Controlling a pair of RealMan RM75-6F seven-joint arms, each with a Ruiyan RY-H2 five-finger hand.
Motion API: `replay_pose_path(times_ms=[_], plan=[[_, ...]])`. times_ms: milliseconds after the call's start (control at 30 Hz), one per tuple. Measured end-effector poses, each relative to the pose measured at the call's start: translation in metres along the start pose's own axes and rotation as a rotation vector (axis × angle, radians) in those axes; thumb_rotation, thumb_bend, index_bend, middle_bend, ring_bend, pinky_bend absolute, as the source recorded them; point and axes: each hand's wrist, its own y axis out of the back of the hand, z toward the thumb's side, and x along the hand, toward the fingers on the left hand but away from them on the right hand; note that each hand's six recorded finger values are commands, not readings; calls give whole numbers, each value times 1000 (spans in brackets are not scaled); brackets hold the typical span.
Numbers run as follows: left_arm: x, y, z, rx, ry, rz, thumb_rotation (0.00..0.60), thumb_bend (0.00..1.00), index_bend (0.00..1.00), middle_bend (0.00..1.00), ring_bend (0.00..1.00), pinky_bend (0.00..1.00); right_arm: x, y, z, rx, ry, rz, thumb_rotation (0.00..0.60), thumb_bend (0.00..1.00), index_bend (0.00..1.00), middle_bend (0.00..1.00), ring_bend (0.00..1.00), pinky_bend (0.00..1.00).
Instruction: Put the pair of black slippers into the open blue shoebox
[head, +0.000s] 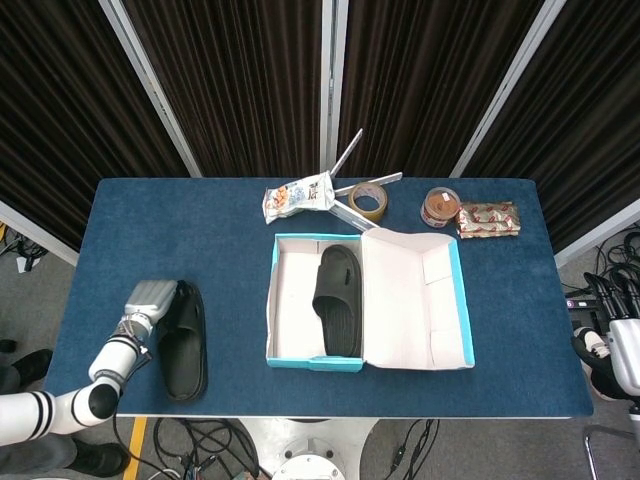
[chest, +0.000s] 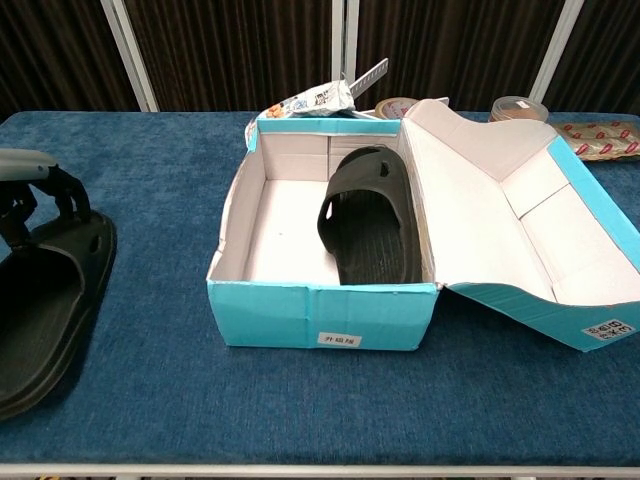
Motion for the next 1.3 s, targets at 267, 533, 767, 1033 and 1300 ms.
replay_pose_path(times_ms=[267,533,767,1033,1300], plan=[[-9,32,-2,-145,-34,117,600,32,502,473,745,851,2,3,-1,0,-6,-9,600,127,0,117,5,77],[-18,84,5,-386,-139,281,600,32,504,474,722,852,3,4,-1,4,-6,-13,600,127,0,117,5,77],[-23,123,31,-586,-301,372,600,31,504,474,716,852,4,6,-1,7,-9,-15,600,127,0,117,5,77],[-9,125,81,-834,-479,338,600,31,496,474,716,822,5,6,-1,9,-11,-12,600,127,0,117,5,77],[16,101,139,-987,-619,252,600,27,489,460,716,778,6,7,0,15,-17,-10,600,127,0,117,5,77]])
